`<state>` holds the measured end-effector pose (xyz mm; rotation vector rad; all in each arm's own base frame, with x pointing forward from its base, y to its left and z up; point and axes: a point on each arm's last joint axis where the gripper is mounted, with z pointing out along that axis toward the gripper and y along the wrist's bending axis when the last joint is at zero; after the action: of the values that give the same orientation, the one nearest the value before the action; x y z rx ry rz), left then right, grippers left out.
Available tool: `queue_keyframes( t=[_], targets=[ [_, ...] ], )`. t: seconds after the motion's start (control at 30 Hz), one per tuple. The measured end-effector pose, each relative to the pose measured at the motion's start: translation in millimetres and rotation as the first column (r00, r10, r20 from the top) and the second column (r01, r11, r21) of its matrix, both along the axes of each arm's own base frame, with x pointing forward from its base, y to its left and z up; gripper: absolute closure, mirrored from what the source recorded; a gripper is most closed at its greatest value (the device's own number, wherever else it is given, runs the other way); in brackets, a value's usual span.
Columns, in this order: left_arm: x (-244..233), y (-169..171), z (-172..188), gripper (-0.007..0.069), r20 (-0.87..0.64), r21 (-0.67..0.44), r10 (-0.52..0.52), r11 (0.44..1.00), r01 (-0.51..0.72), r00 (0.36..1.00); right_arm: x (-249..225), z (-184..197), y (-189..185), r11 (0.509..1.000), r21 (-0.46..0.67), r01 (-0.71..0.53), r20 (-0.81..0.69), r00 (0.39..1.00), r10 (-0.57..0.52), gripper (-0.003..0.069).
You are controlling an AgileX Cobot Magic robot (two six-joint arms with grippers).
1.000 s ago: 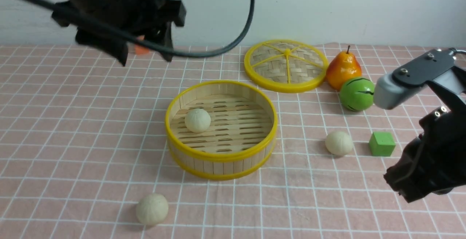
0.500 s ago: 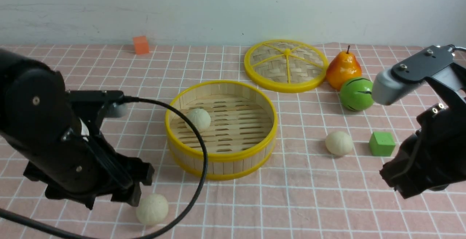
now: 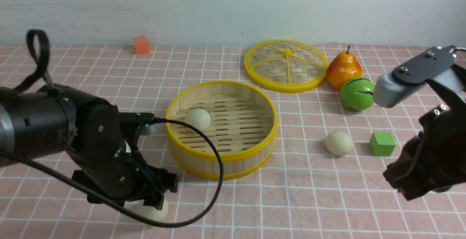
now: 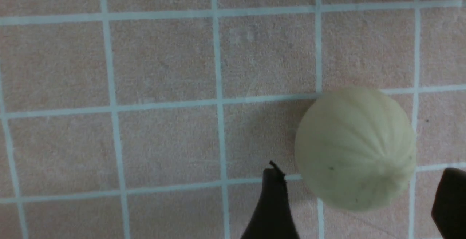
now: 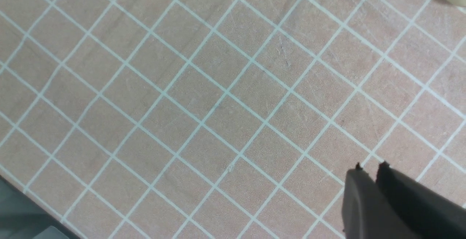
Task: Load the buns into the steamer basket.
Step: Use the left arm to grab a steamed stuffed bun, then use the left arm to put the steamed stuffed bun into the steamer
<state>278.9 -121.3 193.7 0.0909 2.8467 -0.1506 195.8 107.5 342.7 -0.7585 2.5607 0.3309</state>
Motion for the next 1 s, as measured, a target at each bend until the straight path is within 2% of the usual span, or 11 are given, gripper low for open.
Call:
queue_keyframes(
  t=[0.13,0.23,0.33,0.47,0.53,0.67,0.8,0.87,1.0],
  targets=[
    [7,-3,-19,0.0099,-0.022,0.011,-0.002,1.000,0.002,1.000,0,0,0,1.000,-0.005,-0.002,0.002,1.000,0.002,0.0595],
    [9,-4,-23,0.0166,-0.033,0.013,0.001,1.000,0.000,0.999,0,0,-1,1.000,-0.010,-0.003,0.000,1.000,0.003,0.0595],
    [13,-6,-15,0.0307,-0.043,0.018,0.000,1.000,0.001,0.999,0,0,-1,1.000,-0.011,-0.004,-0.001,1.000,0.004,0.0595],
    [25,-12,14,0.0550,-0.059,0.025,-0.037,0.999,0.038,0.998,0,0,-1,1.000,-0.011,-0.004,-0.002,1.000,0.004,0.0595],
    [36,-19,38,0.0618,-0.024,0.001,-0.071,0.997,0.071,0.997,0,0,-1,1.000,-0.011,-0.004,-0.002,1.000,0.004,0.0595],
    [57,-36,90,0.0625,0.104,-0.120,-0.110,0.985,0.122,0.988,0,0,-1,1.000,-0.015,-0.004,-0.001,1.000,0.004,0.0595],
    [82,-51,121,0.0625,0.248,-0.204,-0.099,0.967,0.152,0.964,1,-1,-2,1.000,-0.028,-0.003,0.009,1.000,0.003,0.0594],
    [99,-59,122,0.0625,0.284,-0.220,-0.090,0.963,0.156,0.955,1,-1,-3,0.999,-0.034,-0.003,0.012,1.000,0.003,0.0591],
    [133,-74,92,0.0625,0.267,-0.213,-0.091,0.965,0.150,0.960,1,-1,-3,0.999,-0.035,-0.003,0.014,1.000,0.003,0.0585]
  ],
)
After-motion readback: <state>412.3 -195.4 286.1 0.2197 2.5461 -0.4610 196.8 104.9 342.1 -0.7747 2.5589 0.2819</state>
